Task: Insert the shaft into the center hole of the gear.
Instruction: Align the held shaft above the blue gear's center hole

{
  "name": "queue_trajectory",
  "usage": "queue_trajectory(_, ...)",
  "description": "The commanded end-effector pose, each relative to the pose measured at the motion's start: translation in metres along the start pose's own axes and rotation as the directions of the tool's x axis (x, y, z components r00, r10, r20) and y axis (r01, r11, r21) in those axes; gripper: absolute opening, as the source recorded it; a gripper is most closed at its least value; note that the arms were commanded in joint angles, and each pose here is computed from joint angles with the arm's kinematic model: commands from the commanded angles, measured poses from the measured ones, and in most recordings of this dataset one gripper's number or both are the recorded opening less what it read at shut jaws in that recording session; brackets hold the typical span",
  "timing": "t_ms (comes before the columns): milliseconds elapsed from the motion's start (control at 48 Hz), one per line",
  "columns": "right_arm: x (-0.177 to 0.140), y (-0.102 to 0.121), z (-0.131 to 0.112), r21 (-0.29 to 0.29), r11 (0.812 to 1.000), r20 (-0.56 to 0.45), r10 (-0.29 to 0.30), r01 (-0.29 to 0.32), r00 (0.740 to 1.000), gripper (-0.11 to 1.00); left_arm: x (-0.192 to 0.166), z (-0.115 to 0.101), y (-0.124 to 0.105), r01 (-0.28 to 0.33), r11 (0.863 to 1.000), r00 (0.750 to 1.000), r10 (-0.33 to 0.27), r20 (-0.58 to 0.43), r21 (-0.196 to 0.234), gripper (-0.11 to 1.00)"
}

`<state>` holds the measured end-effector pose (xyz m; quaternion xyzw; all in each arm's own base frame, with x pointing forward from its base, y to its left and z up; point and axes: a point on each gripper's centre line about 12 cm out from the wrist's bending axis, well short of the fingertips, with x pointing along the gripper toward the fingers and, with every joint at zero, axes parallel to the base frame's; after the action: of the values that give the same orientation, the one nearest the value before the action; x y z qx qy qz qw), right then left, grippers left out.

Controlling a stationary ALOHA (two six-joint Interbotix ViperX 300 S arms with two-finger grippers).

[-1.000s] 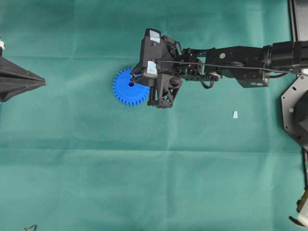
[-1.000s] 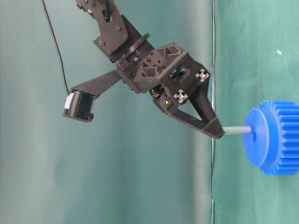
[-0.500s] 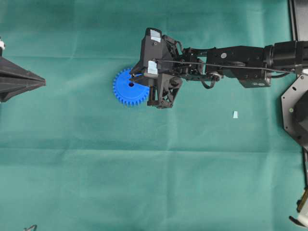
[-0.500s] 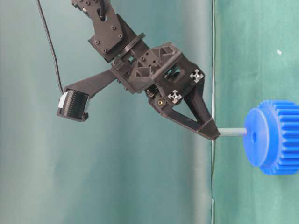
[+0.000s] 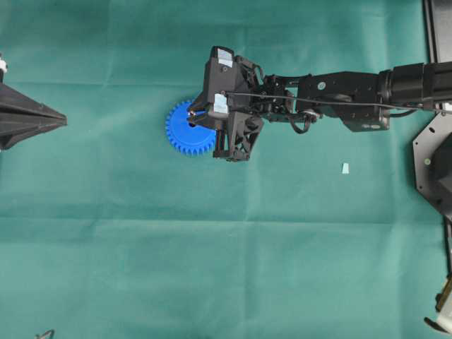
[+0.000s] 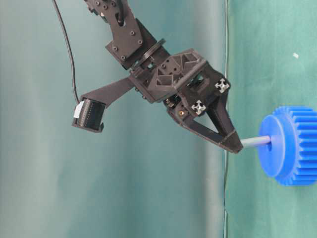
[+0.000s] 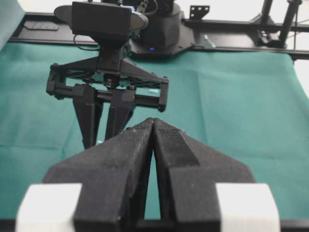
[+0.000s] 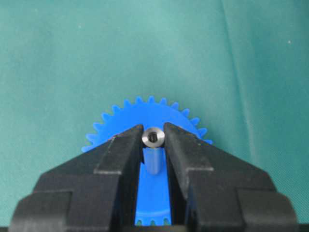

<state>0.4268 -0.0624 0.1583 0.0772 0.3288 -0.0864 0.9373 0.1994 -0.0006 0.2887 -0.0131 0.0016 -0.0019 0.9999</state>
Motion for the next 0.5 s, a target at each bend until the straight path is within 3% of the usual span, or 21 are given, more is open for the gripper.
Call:
queue_trajectory(0,-0.0033,0.0007,0.0069,0.005,1.0,0.029,0.002,-0.003,1.0,0.17,0.002,0.0099,-0.0003,0.001,1.0,1.0,-0.001,0.026,0.002,0.0)
queue_trajectory(479,-0.0058,0.0007,0.0135,0.004,1.0,0.049,0.003,-0.003,0.999,0.17,0.002,0.0099,-0.0003,0.001,1.0,1.0,-0.001,0.026,0.002,0.0)
